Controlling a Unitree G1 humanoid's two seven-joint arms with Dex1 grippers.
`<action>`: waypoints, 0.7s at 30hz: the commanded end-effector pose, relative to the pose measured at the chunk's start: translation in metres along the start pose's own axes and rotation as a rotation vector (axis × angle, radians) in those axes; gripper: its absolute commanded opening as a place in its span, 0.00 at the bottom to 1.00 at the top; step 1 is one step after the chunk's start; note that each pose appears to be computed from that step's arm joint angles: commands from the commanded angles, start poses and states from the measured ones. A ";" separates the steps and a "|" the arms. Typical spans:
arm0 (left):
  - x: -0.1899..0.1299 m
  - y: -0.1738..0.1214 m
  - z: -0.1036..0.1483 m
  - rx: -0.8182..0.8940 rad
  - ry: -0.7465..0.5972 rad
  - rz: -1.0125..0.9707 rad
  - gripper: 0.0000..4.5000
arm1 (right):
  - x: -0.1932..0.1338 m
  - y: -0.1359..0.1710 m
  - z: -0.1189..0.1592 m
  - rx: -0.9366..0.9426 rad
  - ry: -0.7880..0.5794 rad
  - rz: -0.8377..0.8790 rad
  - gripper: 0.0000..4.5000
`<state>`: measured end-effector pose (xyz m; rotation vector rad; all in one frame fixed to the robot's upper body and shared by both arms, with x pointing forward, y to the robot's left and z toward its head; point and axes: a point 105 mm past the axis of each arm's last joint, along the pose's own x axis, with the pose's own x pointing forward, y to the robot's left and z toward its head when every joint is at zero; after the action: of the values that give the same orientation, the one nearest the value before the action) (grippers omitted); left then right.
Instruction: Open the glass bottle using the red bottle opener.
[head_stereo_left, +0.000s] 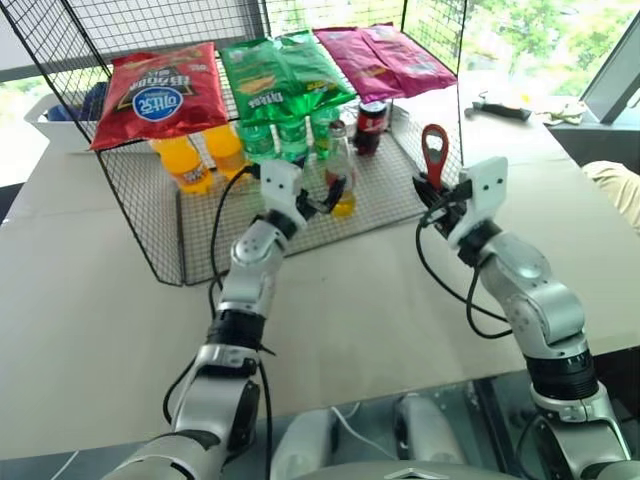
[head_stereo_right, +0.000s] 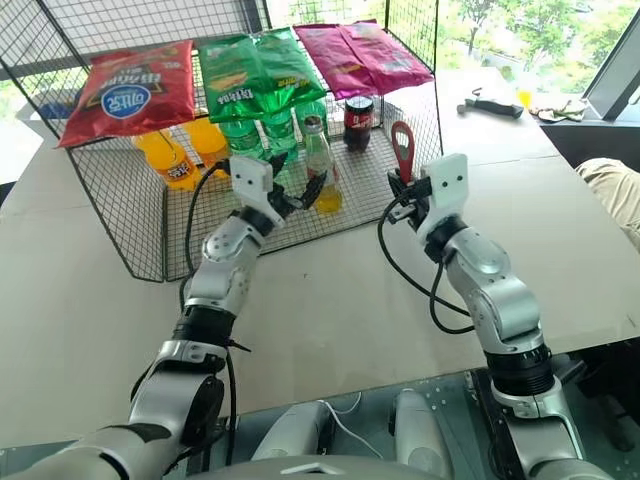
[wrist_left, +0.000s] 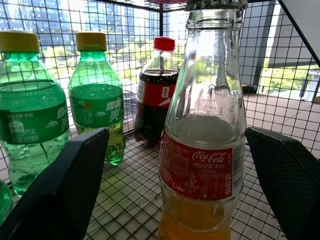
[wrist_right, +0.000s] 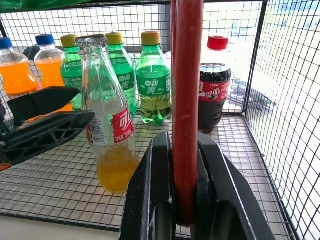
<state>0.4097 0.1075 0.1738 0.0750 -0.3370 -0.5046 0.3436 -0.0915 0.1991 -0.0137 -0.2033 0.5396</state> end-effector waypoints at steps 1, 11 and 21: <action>0.015 -0.003 0.006 0.049 -0.045 -0.005 1.00 | 0.002 0.011 0.015 -0.034 -0.065 0.031 0.00; 0.041 -0.008 0.006 0.036 -0.064 0.014 1.00 | 0.000 0.017 0.014 -0.055 -0.059 0.029 0.00; 0.047 -0.013 -0.006 -0.044 0.009 -0.038 0.84 | 0.000 0.017 0.016 -0.069 -0.065 0.019 0.00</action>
<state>0.4424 0.0713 0.1687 0.0601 -0.2874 -0.5500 0.3382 -0.0784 0.1977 -0.0599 -0.2197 0.5453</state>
